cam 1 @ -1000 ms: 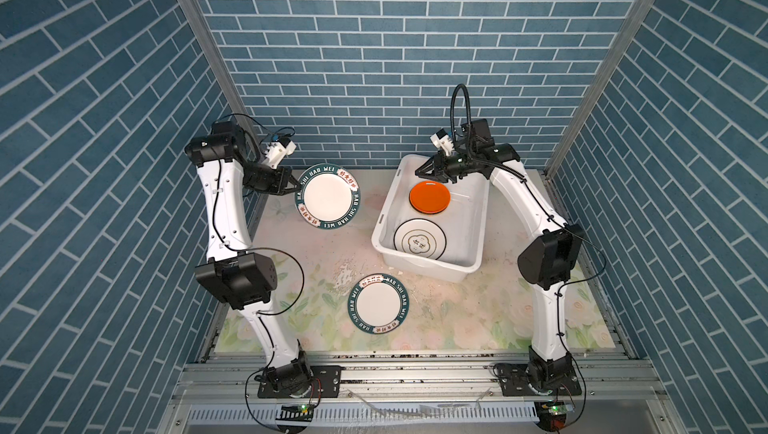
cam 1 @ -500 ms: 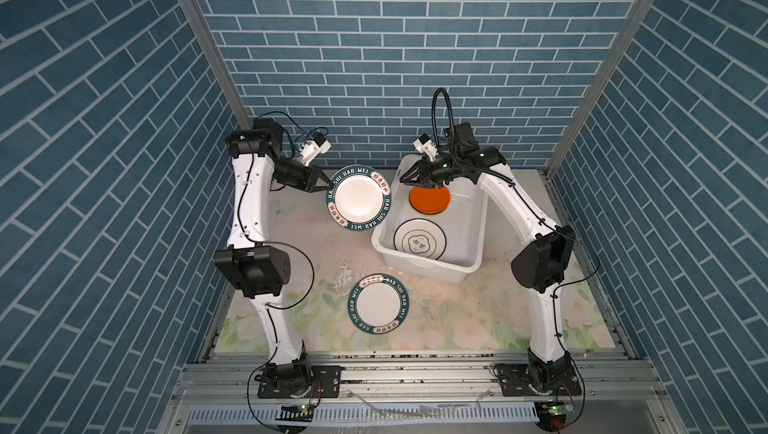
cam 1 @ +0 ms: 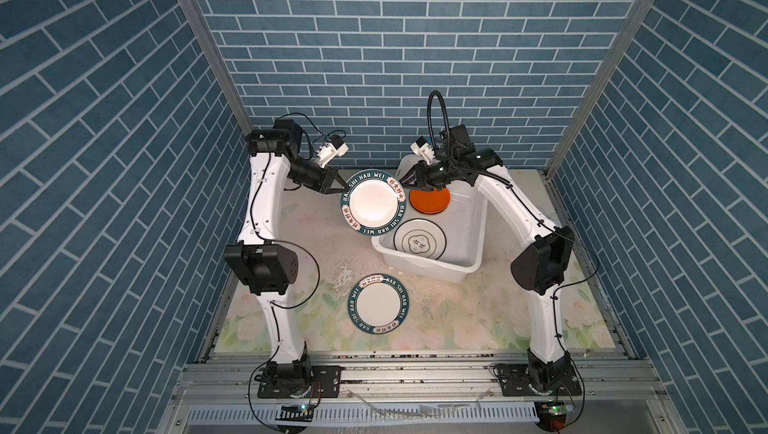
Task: Place the plates into the plastic bin on the countertop
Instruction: 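Carry the plate toward the bin while the right gripper moves to meet it, then grasp the plate rim with the right gripper and open the left gripper, then lower the plate into the bin with the right gripper while the left withdraws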
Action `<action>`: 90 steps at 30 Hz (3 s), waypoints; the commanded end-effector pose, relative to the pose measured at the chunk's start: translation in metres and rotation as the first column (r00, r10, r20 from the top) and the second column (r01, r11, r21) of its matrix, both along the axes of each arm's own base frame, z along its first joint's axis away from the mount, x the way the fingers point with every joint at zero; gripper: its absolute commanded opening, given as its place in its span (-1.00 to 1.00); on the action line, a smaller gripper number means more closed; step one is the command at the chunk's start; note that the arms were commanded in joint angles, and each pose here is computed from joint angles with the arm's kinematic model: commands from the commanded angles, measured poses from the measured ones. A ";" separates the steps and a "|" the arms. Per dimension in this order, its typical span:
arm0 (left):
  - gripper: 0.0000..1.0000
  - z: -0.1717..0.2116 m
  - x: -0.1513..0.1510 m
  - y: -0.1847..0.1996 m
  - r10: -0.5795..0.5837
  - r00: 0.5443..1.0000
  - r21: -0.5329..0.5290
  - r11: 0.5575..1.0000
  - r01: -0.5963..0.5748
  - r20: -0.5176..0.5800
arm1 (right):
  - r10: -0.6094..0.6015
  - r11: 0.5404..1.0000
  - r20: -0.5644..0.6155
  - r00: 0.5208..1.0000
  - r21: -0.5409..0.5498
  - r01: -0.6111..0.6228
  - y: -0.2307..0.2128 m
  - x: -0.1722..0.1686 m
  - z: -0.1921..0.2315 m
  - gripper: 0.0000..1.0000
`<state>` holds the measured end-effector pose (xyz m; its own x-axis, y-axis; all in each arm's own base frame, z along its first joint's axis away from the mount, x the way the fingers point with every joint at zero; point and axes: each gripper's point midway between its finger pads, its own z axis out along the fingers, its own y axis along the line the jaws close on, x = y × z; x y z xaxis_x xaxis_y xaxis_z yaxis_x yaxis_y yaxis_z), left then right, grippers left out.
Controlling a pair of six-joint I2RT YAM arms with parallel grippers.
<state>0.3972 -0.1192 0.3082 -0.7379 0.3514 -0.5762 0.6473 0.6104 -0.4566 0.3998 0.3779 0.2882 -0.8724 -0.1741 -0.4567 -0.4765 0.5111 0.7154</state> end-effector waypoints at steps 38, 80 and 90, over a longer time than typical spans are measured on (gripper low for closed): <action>-1.00 0.002 -0.041 -0.029 -0.077 0.971 -0.172 0.984 0.037 -0.227 | 0.095 0.993 -0.020 0.995 0.070 -0.093 -0.014 -0.035 0.032 -0.47; 0.48 -0.004 -0.037 -0.010 -0.011 0.981 -0.057 0.998 0.000 -0.195 | -0.009 0.995 -0.022 1.000 0.098 0.011 -0.052 -0.016 0.020 -1.00; 0.56 0.033 -0.038 0.015 -0.041 0.995 0.106 0.994 0.031 0.093 | -0.118 0.985 -0.024 0.993 -0.126 0.115 -0.122 0.008 -0.041 -1.00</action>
<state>0.3964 -0.1093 0.3303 -0.6608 0.3848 -0.6444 0.7006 0.6241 -0.3458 0.4139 0.2675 0.2471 -0.9285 -0.0643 -0.3657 -0.3272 0.6071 0.7242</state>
